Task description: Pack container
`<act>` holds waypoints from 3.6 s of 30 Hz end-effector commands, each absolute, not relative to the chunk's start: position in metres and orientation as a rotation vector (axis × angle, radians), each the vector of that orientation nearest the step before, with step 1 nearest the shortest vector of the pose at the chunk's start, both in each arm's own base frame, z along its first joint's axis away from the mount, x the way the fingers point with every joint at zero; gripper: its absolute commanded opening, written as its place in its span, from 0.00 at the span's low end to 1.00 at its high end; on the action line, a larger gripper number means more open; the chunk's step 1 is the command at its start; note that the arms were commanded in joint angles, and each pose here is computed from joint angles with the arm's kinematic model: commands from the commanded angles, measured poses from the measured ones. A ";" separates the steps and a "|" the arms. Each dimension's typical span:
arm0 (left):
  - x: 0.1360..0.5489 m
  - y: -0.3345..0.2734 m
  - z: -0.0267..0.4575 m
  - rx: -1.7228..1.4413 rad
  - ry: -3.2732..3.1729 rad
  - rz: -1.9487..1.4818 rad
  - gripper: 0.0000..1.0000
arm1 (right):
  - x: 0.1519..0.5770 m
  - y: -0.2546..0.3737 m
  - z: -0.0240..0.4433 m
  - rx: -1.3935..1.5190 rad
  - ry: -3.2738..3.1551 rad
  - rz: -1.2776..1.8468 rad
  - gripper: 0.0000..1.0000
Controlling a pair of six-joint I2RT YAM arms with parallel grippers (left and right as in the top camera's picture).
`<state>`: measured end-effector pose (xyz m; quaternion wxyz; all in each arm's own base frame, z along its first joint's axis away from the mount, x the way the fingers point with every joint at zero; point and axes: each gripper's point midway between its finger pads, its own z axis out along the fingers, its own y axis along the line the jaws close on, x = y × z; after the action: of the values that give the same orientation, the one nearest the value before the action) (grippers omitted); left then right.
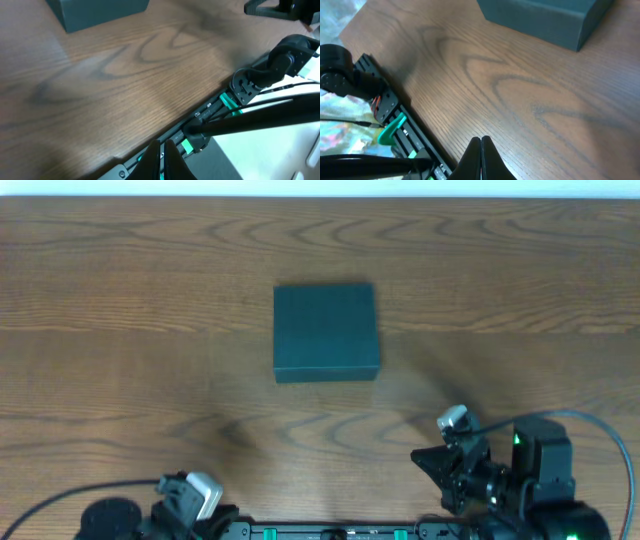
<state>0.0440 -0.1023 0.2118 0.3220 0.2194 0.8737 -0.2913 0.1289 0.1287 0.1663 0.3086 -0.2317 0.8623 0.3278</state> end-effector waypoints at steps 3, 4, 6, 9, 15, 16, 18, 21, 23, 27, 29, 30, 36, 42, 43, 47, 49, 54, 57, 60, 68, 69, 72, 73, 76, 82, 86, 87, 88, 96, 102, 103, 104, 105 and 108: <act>0.035 -0.099 0.197 0.455 2.256 -0.816 0.06 | 0.122 0.130 0.159 -0.518 2.270 0.906 0.02; 0.034 -0.099 0.197 0.456 2.249 -0.813 0.06 | 0.123 0.130 0.160 -0.511 2.269 0.908 0.02; 0.034 -0.099 0.197 0.455 2.247 -0.812 0.27 | 0.123 0.130 0.160 -0.508 2.271 0.909 0.51; 0.035 -0.099 0.199 0.457 2.239 -0.812 0.95 | 0.122 0.129 0.157 -0.505 2.283 0.913 0.99; 0.035 -0.099 0.198 0.459 2.241 -0.815 0.95 | 0.123 0.128 0.156 -0.501 2.286 0.902 0.99; 0.035 -0.099 0.198 0.458 2.241 -0.814 0.95 | 0.124 0.127 0.154 -0.496 2.294 0.889 0.99; 0.035 -0.099 0.198 0.458 2.241 -0.816 0.95 | 0.124 0.126 0.154 -0.493 2.296 0.881 0.99; 0.035 -0.099 0.198 0.458 2.241 -0.814 0.95 | 0.124 0.126 0.154 -0.493 2.296 0.881 0.99; 0.035 -0.099 0.198 0.458 2.242 -0.814 0.95 | 0.124 0.126 0.154 -0.493 2.296 0.882 0.99; 0.034 -0.099 0.197 0.457 2.246 -0.815 0.95 | 0.124 0.126 0.154 -0.493 2.296 0.881 0.99; 0.034 -0.097 0.196 0.452 2.255 -0.804 0.95 | 0.124 0.126 0.154 -0.493 2.296 0.881 0.99; 0.036 -0.096 0.196 0.446 2.254 -0.791 0.95 | 0.124 0.126 0.154 -0.493 2.296 0.882 0.99; 0.095 -0.071 0.240 0.313 2.002 -0.516 0.95 | 0.124 0.126 0.154 -0.493 2.296 0.882 0.99; 0.146 -0.034 0.220 0.124 1.976 -0.218 0.95 | 0.124 0.126 0.154 -0.493 2.296 0.881 0.99; 0.154 -0.032 0.211 0.112 1.984 -0.190 0.95 | 0.124 0.126 0.154 -0.493 2.296 0.881 0.99; 0.177 -0.020 0.184 0.045 1.998 -0.122 0.95 | 0.124 0.126 0.154 -0.493 2.296 0.881 0.99; 0.186 -0.015 0.170 0.013 2.003 -0.101 0.95 | 0.124 0.126 0.154 -0.493 2.296 0.882 0.99; 0.199 -0.005 0.147 -0.039 2.000 -0.059 0.95 | 0.124 0.126 0.154 -0.493 2.296 0.882 0.99; 0.202 -0.001 0.139 -0.058 1.985 -0.042 0.95 | 0.124 0.126 0.154 -0.493 2.296 0.881 0.99; 0.202 0.001 0.132 -0.073 1.996 -0.033 0.95 | 0.124 0.126 0.154 -0.493 2.296 0.881 0.99; 0.202 0.004 0.110 -0.088 2.044 -0.014 0.95 | 0.124 0.126 0.154 -0.493 2.296 0.881 0.99; 0.203 0.004 0.106 -0.087 2.050 -0.014 0.95 | 0.124 0.126 0.154 -0.493 2.296 0.882 0.99; 0.207 0.004 0.095 -0.087 2.055 -0.014 0.95 | 0.124 0.126 0.154 -0.493 2.296 0.882 0.99; 0.208 0.004 0.094 -0.085 2.052 -0.015 0.95 | 0.124 0.126 0.154 -0.493 2.296 0.881 0.99; 0.208 0.004 0.094 -0.084 2.051 -0.014 0.95 | 0.124 0.126 0.154 -0.493 2.296 0.882 1.00; 0.208 0.004 0.094 -0.081 2.051 -0.013 0.95 | 0.124 0.126 0.154 -0.493 2.296 0.882 0.99; 0.208 0.004 0.094 -0.081 2.052 -0.013 0.95 | 0.124 0.126 0.154 -0.493 2.296 0.881 0.99; 0.208 0.004 0.094 -0.080 2.052 -0.013 0.95 | 0.124 0.126 0.154 -0.493 2.296 0.881 0.99; 0.208 0.004 0.094 -0.081 2.051 -0.013 0.95 | 0.124 0.126 0.154 -0.493 2.296 0.881 0.99; 0.208 0.004 0.094 -0.081 2.052 -0.013 0.95 | 0.124 0.126 0.154 -0.493 2.296 0.881 0.99; 0.208 0.004 0.094 -0.081 2.052 -0.013 0.95 | 0.127 0.122 0.150 -0.521 2.299 0.820 0.99; 0.208 0.004 0.094 -0.081 2.052 -0.013 0.95 | 0.133 0.117 0.149 -0.507 2.298 0.767 0.99; 0.208 0.004 0.094 -0.081 2.051 -0.013 0.95 | 0.138 0.114 0.150 -0.501 2.283 0.722 0.99; 0.208 0.004 0.094 -0.081 2.052 -0.013 0.95 | 0.146 0.109 0.152 -0.495 2.256 0.666 0.99; 0.208 0.004 0.094 -0.081 2.052 -0.013 0.95 | 0.171 0.093 0.157 -0.459 2.148 0.483 0.99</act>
<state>0.2076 0.0008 0.0981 0.5183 -0.0352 0.8543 -0.0149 0.1557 0.1122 0.1641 0.3934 -0.1968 0.8583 0.2643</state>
